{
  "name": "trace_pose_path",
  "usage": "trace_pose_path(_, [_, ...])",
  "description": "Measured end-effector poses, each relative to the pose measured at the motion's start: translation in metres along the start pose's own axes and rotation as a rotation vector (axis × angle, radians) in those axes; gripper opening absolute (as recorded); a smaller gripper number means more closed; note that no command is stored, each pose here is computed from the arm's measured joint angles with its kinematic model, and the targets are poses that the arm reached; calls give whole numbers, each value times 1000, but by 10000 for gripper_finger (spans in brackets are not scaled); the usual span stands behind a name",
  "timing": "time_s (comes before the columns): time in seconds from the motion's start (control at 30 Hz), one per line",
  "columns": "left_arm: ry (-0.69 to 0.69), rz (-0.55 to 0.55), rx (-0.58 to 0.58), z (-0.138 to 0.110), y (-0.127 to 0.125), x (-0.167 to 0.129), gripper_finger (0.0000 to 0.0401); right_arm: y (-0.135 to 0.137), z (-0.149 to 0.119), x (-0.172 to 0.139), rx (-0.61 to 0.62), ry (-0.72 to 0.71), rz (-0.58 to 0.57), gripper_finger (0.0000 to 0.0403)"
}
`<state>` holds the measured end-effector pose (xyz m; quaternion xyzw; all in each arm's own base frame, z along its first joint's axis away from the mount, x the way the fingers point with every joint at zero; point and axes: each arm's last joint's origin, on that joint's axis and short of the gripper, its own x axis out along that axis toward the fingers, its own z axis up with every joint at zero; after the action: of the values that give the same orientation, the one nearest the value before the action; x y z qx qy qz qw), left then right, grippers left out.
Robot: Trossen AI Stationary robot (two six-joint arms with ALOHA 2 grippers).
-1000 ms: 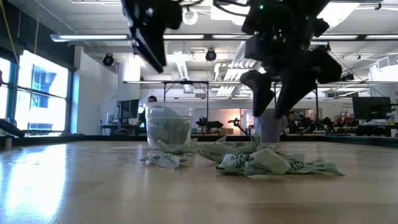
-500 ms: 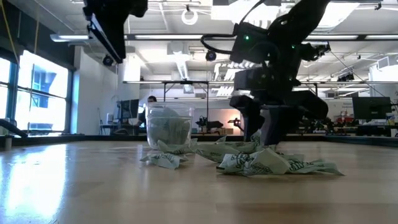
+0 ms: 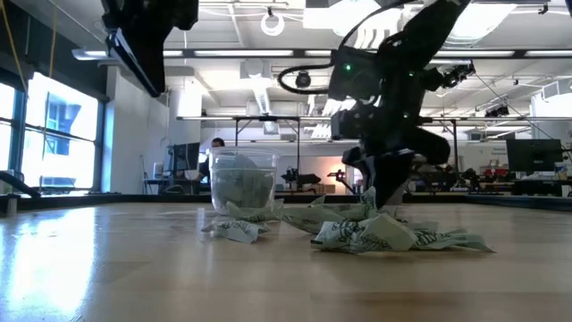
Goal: Pick and place Stevia / Truvia into bins
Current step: Put the white stevia packet into the transparent container
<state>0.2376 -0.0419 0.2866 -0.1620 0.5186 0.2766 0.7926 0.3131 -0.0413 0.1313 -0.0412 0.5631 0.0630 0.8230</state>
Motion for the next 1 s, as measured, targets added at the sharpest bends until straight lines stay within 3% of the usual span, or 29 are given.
trace_pose_path(0.07, [-29,14,3,-5,-2,-2,161,-2,7,-11,33,-19,-52,14])
trace_pose_path(0.2, [-56,14,-58,-25,1,-2,161,-10,42,-51,58,-203,-134,11])
trace_pose_path(0.4, [-119,-93,-230,-67,9,17,161,-24,92,-79,67,-406,-80,10])
trace_pose_path(0.57, [-157,-278,-353,-94,4,51,161,-28,126,-52,55,-387,18,3])
trace_pose_path(0.67, [-175,-356,-431,-97,1,62,161,-29,145,-33,48,-347,33,5])
trace_pose_path(0.87, [-193,-367,-442,-97,1,64,161,-37,158,8,32,-170,22,19])
trace_pose_path(1.0, [-197,-363,-416,-97,1,64,161,-40,165,13,2,-98,32,25])
